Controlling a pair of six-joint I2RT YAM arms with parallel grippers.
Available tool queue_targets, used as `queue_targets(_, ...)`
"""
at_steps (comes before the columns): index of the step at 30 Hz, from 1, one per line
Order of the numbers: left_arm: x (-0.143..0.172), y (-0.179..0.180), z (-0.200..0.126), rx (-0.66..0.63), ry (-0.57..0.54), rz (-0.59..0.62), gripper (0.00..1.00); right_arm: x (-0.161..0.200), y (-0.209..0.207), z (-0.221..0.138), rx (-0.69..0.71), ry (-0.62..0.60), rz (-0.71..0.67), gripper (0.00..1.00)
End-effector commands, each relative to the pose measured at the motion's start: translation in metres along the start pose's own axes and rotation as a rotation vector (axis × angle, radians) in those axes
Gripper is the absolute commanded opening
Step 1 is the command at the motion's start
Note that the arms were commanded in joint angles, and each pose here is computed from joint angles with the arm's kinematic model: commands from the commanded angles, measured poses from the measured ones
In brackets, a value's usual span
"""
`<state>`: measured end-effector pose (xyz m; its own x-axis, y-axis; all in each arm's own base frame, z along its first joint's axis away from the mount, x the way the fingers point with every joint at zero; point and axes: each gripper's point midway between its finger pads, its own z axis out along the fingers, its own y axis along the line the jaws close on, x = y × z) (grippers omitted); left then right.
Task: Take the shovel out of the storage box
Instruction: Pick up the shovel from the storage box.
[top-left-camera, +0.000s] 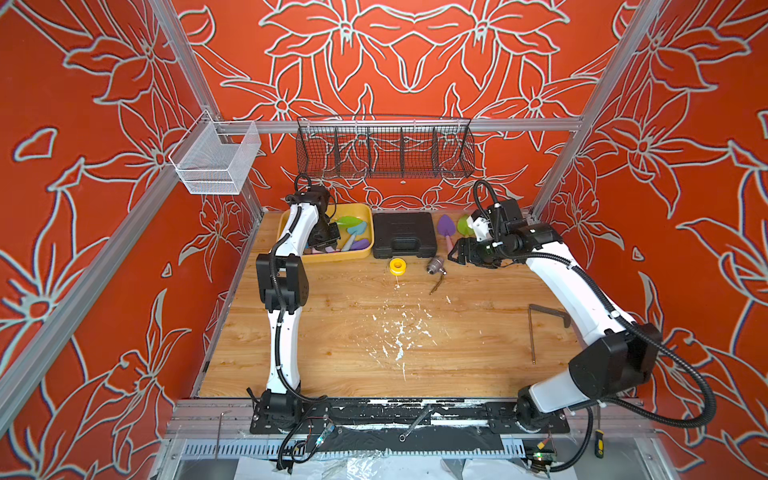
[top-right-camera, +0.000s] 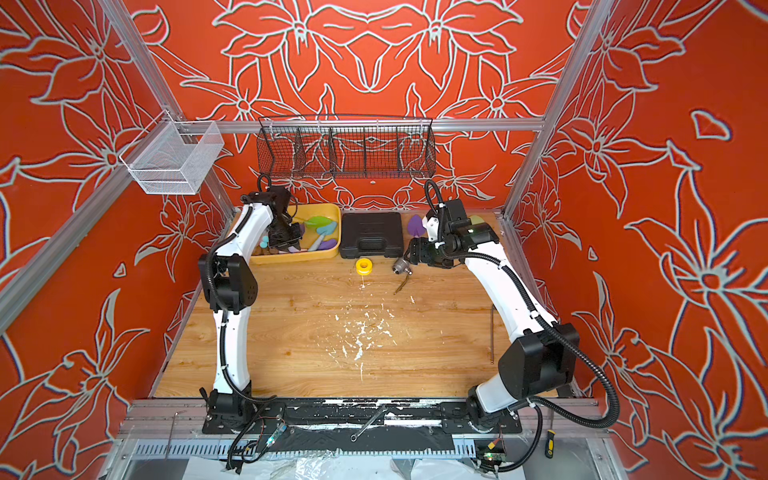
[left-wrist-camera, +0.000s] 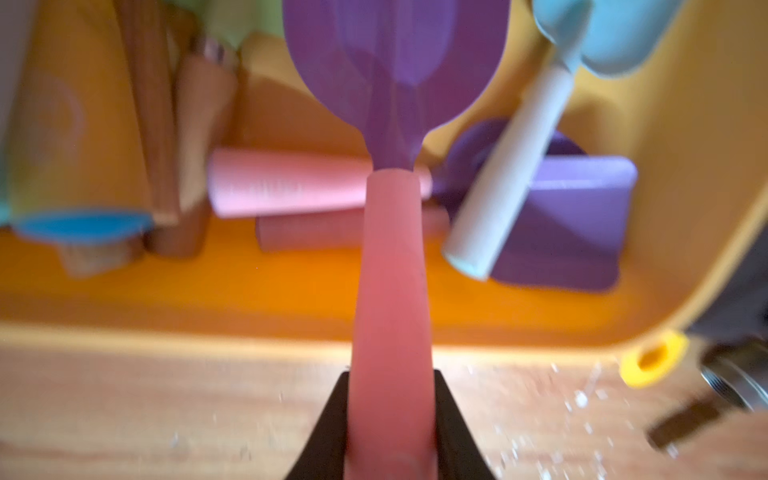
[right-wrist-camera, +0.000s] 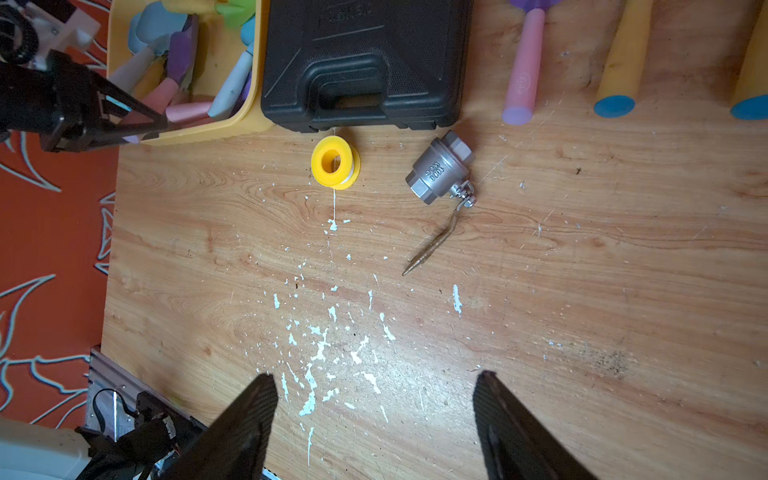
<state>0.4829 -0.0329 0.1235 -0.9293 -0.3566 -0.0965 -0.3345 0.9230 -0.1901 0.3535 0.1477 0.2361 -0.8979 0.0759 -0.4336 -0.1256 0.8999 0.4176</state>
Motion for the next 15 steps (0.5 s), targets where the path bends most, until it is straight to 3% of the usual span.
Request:
queue_targets(1,0.035,-0.005,-0.030,0.061,0.108,-0.039,0.00,0.007,-0.003,0.001,0.018,0.016,0.013,0.77)
queue_targets(8,0.070,-0.014,-0.067,0.070,0.106,-0.009,0.00,0.005,0.000,0.005,-0.001,0.021,0.018,0.77)
queue_targets(15,0.121,-0.053,-0.094,0.050,0.016,0.078,0.00,-0.002,0.020,0.008,-0.119,0.004,0.096,0.76)
